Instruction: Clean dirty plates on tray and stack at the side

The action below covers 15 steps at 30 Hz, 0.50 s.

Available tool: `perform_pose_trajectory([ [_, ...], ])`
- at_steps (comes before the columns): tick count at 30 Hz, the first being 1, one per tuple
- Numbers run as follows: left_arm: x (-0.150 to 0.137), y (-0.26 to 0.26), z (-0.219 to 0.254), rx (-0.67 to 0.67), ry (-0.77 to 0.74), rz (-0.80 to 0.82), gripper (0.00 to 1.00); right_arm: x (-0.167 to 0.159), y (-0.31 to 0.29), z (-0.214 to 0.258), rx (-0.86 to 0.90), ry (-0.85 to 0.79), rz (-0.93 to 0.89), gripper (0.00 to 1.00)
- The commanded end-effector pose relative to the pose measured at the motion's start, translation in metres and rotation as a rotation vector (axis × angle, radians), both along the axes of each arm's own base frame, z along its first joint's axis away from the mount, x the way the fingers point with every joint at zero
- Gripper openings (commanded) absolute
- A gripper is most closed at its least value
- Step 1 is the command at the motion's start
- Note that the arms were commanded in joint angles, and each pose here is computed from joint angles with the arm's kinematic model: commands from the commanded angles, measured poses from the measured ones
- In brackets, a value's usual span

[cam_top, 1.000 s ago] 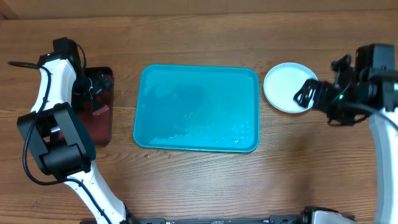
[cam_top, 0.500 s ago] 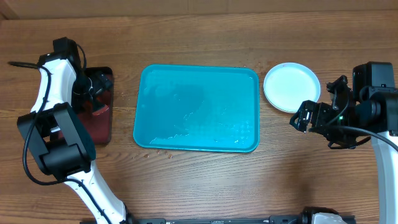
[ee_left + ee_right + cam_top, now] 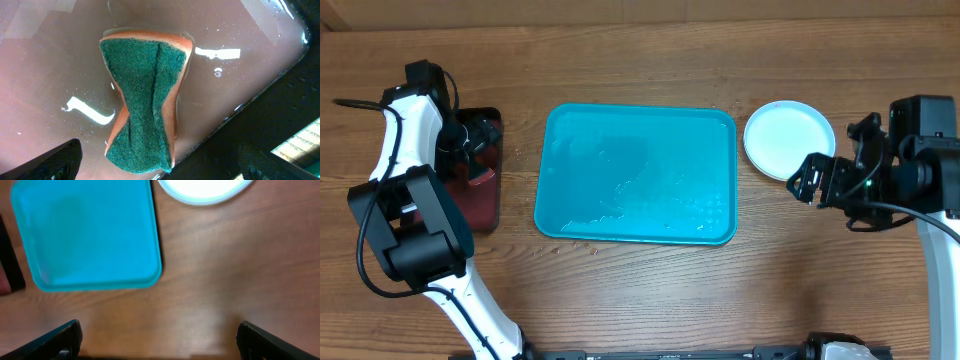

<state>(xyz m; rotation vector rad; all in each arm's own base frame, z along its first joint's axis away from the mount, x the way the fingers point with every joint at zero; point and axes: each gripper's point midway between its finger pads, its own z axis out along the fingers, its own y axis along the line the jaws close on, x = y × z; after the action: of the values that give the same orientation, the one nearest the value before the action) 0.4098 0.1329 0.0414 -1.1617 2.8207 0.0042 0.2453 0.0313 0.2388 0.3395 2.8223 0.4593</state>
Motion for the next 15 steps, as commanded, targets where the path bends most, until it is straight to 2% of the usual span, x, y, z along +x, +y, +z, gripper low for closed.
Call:
perform_pose_trajectory([
  [1,0.005,0.002,0.005,-0.004,-0.021,0.004,1.0,-0.002,0.003,0.016,-0.001,-0.105,0.01,1.0],
  [10,0.005,0.001,0.005,-0.004,-0.021,0.003,1.0,-0.029,0.005,0.036,-0.035,-0.513,0.013,1.0],
  [15,0.005,0.002,0.005,-0.004,-0.021,0.004,1.0,-0.046,0.007,0.017,-0.04,-0.625,0.017,1.0],
])
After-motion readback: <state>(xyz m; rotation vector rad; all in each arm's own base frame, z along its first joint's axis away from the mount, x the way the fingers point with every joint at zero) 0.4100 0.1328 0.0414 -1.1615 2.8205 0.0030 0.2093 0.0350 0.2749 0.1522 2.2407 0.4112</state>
